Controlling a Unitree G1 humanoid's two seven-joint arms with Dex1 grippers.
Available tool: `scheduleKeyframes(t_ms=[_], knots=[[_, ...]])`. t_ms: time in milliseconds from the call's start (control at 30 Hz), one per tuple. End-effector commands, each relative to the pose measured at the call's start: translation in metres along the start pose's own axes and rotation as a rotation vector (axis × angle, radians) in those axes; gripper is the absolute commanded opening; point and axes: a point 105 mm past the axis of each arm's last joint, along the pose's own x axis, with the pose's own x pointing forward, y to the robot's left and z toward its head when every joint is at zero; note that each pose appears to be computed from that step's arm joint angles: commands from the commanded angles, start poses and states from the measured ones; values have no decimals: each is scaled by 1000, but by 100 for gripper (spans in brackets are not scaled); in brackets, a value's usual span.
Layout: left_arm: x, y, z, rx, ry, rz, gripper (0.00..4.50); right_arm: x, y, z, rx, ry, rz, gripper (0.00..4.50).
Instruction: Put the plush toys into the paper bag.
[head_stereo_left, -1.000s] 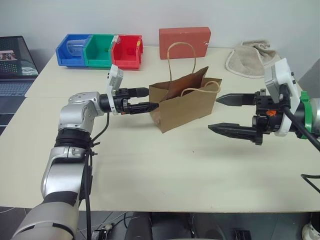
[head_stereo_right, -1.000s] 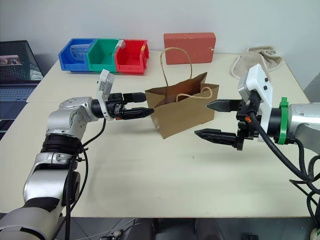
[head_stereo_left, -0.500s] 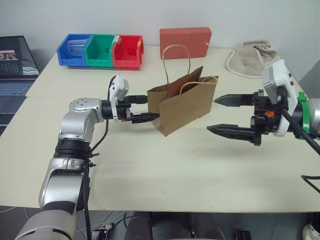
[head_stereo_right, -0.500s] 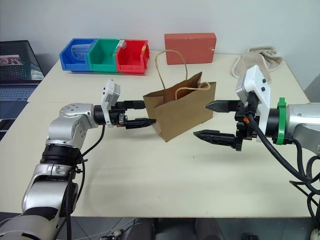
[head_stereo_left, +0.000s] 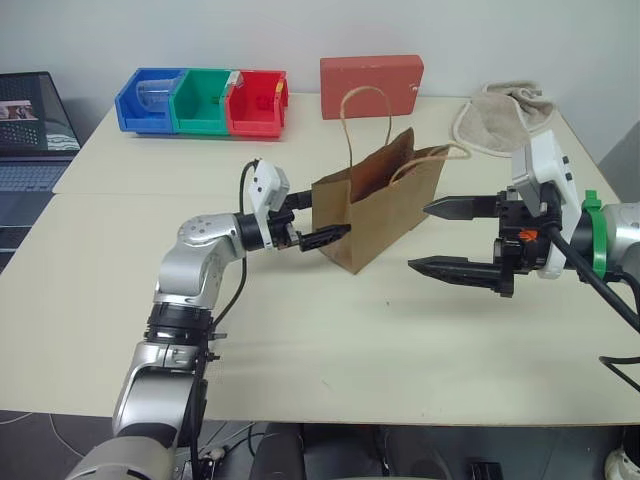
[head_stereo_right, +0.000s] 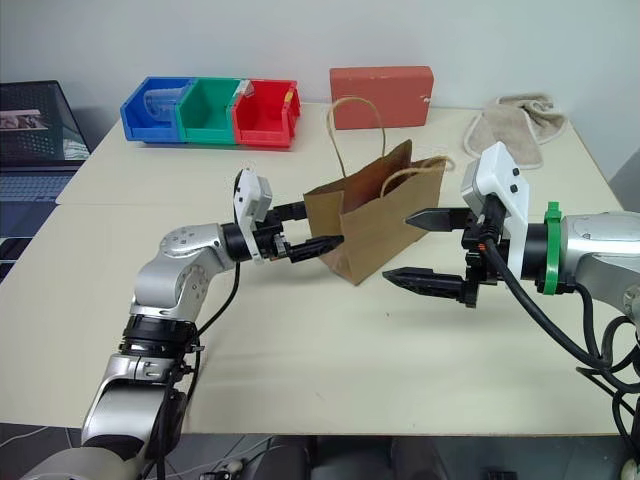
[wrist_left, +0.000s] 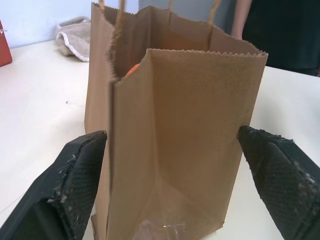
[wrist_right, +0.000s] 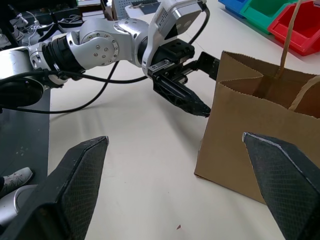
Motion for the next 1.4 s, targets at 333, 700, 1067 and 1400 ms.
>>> scheduleKeyframes(t_ms=[333, 700, 1067, 1400], knots=[[-2, -28, 14, 63, -26, -81, 448, 3, 3, -1, -52, 0, 16, 450], [8, -30, 4, 86, -4, -52, 448, 4, 3, -4, -65, 12, 21, 450], [26, -36, 8, 69, -95, 29, 448, 4, 3, -5, -72, 16, 18, 450], [28, -36, 9, 102, -116, 68, 223, 3, -1, -5, -88, 18, -7, 450]])
